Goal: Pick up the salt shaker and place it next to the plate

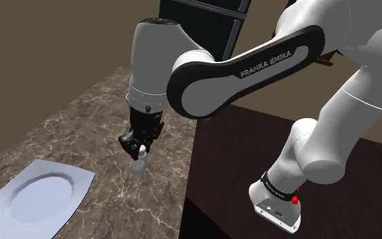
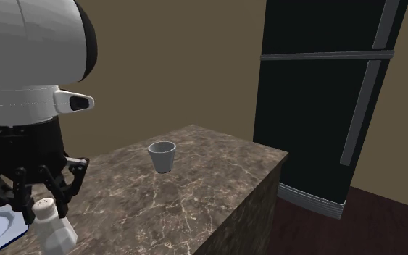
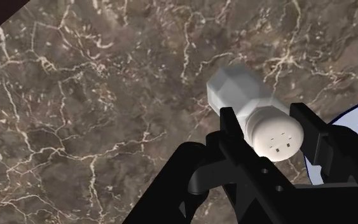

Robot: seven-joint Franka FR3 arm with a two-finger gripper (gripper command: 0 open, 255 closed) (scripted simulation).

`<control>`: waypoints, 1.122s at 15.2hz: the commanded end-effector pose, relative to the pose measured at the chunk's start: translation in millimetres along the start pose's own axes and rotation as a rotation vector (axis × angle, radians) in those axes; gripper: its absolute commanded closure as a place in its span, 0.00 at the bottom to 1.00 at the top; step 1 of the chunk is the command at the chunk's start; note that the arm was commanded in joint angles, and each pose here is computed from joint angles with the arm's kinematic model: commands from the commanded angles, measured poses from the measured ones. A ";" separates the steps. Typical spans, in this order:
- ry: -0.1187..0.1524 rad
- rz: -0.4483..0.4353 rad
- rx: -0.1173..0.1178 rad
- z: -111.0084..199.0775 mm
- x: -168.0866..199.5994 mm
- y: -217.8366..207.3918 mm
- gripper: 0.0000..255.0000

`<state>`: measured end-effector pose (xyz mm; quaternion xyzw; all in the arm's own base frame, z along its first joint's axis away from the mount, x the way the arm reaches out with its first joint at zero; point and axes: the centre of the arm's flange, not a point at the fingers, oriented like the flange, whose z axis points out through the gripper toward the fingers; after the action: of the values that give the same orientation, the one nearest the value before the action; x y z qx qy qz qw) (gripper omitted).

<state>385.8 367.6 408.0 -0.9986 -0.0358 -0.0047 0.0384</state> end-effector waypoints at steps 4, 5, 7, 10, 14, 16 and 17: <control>0.001 0.000 0.000 26.8 -0.1 2.1 1.00; 0.001 0.000 0.000 33.4 -0.1 2.6 1.00; 0.001 0.000 0.000 33.5 -0.2 2.6 1.00; 0.001 0.000 0.000 33.4 -0.1 2.6 1.00; 0.001 0.000 0.000 33.4 -0.1 2.6 0.00; 0.001 0.000 0.000 33.4 -0.2 2.6 0.00; 0.001 0.000 0.000 33.4 -0.1 2.6 0.00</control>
<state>386.0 367.6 374.5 -0.9986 -0.0359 -0.0050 0.0386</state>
